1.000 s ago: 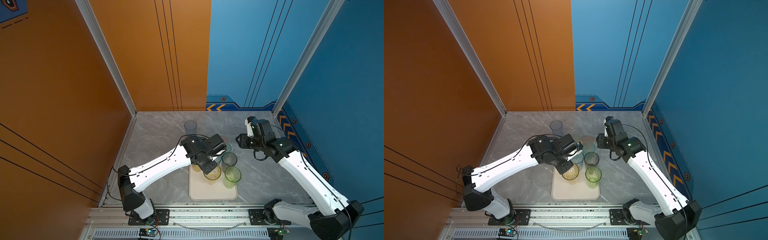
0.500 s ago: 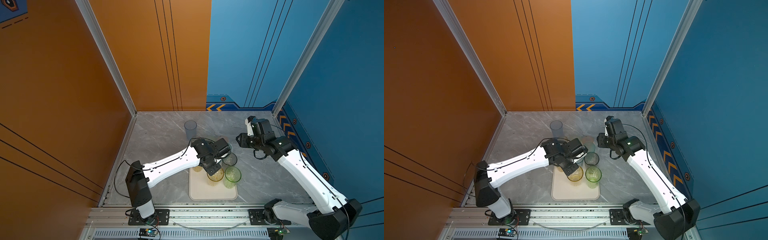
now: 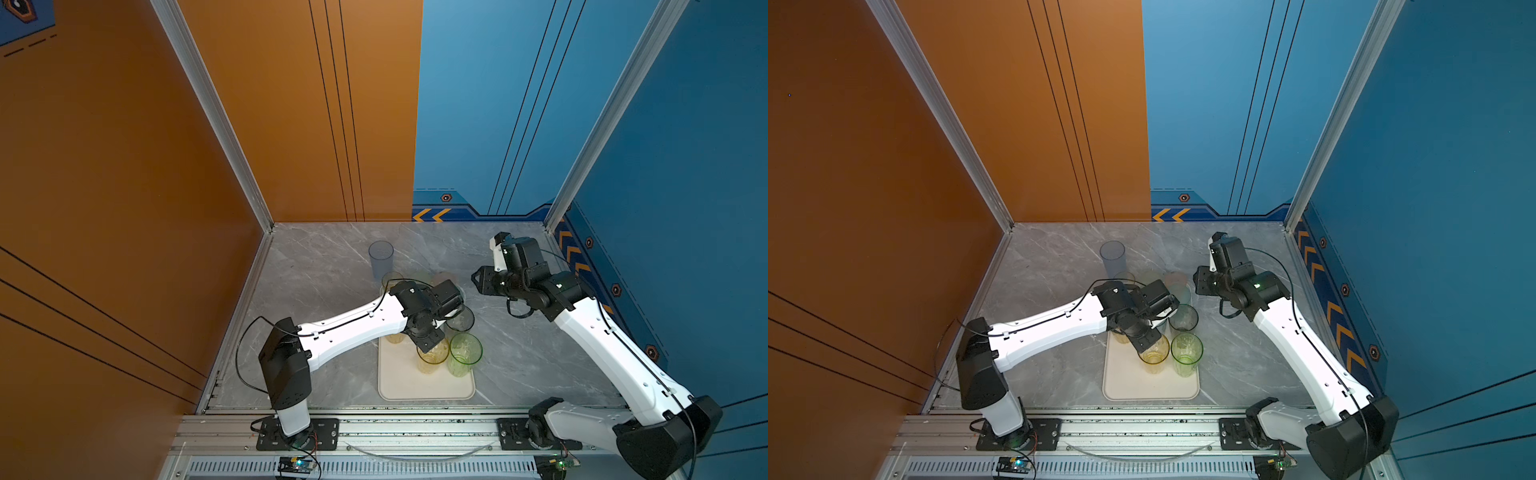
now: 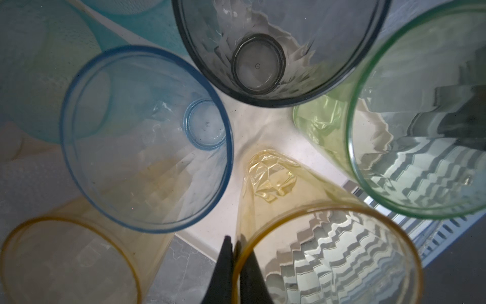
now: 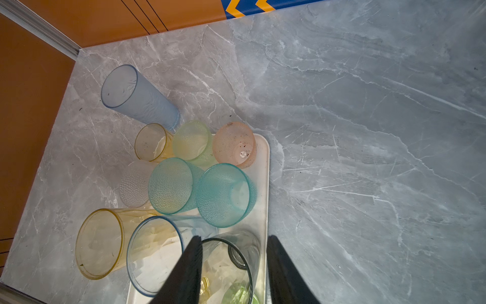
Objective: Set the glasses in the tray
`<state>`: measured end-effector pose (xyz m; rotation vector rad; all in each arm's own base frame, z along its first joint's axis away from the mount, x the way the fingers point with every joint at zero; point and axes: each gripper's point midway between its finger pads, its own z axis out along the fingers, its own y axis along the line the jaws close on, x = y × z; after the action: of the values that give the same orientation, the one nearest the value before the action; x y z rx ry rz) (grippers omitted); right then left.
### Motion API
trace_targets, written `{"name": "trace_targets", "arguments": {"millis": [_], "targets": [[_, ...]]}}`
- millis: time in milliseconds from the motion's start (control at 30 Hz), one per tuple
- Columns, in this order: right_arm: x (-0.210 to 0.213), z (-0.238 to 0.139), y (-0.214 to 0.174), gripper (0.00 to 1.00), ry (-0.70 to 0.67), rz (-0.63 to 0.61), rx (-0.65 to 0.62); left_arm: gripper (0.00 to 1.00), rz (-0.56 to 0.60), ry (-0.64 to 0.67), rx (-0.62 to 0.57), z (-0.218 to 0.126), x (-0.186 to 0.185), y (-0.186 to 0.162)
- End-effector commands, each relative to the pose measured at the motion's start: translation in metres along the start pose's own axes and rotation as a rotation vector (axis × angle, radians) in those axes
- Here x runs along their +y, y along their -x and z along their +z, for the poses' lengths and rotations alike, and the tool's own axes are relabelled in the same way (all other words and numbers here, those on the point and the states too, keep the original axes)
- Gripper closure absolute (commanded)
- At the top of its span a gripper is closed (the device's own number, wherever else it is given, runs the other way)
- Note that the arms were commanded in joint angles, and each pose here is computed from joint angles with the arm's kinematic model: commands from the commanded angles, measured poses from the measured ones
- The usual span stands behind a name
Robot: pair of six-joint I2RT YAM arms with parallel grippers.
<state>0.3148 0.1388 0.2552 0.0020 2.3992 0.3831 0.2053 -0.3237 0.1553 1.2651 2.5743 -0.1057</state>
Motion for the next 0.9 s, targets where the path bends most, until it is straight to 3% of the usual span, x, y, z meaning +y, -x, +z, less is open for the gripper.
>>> {"name": "trace_targets", "arguments": {"millis": [0,867], "targets": [[0.002,0.0,0.007,0.6,0.012,-0.005,-0.013,1.0,-0.002,-0.01,0.013,0.006,0.002,-0.002],[0.0,0.008,0.004,0.6,0.003,-0.001,0.009,1.0,-0.012,-0.03,0.053,0.026,0.003,-0.008]]}}
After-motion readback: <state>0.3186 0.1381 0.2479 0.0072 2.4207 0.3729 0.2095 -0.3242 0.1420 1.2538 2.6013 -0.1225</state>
